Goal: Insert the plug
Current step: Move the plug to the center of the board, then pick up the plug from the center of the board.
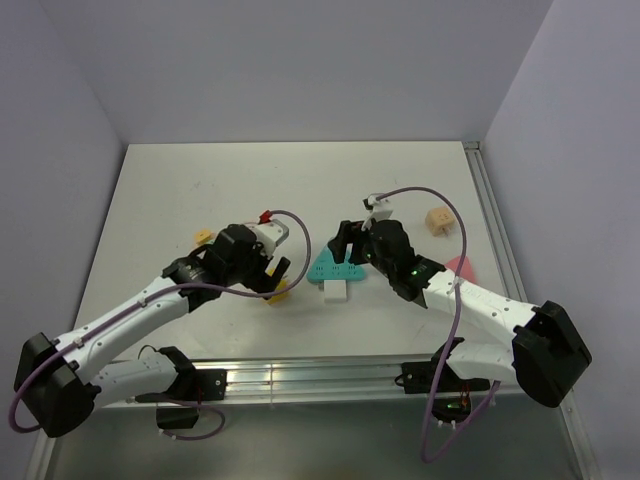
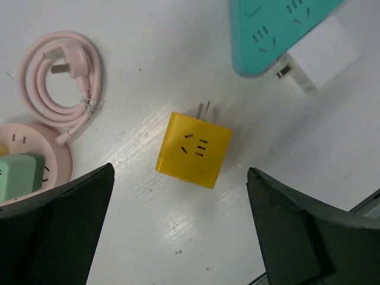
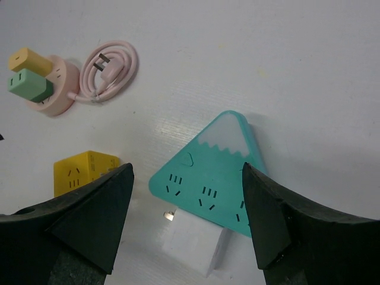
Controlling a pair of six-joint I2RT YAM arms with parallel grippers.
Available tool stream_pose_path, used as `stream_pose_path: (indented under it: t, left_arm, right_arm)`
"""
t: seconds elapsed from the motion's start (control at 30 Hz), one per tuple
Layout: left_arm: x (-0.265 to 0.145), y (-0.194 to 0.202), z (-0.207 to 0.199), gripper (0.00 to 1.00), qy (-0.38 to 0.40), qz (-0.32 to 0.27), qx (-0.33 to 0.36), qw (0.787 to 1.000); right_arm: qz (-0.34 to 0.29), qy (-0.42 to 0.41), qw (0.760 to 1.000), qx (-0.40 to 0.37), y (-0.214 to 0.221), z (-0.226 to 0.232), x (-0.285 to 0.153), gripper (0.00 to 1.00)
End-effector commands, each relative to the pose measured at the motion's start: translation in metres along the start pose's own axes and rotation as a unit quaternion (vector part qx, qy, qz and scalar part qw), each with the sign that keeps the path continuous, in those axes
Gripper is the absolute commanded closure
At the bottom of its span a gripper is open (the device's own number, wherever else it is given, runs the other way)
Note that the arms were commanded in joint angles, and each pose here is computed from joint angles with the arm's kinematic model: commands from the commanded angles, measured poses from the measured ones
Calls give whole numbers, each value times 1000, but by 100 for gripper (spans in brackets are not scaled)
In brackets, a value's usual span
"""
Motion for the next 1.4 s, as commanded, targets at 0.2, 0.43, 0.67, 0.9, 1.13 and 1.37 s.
stream_pose_path:
  t: [0.2, 0.43, 0.67, 0.9, 1.13, 1.37]
  left_arm:
    - [27, 30, 7, 0, 57, 113, 72, 989]
    - [51, 38, 17, 0, 59, 153, 51, 985]
    - [56, 35, 15, 0, 88, 134, 45, 986]
    - [64, 31, 12, 1, 114, 128, 44, 984]
    - [79, 36, 9, 15, 124, 162, 29, 979]
    - [72, 37, 11, 67, 115, 158, 30, 980]
  right_arm:
    - [-46, -2, 999, 17, -17, 0, -3, 20]
    - [-45, -4, 999, 20, -17, -1, -3, 20]
    - [-41, -12, 999, 22, -17, 0, -2, 20]
    - [-39, -12, 999, 24, -16, -1, -2, 20]
    - [-38, -8, 999, 26, -16, -2, -1, 20]
    - [-33, -2, 999, 27, -15, -6, 2, 20]
Point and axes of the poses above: each gripper's point midway between its finger pads, its own x axis out along the fingers, its own z axis along the line the jaws close on, y = z × x, the point moved 7 cm from there along -x, back along the fingers, and after that the axes turned 4 degrees about x, right-handed, at the moved point
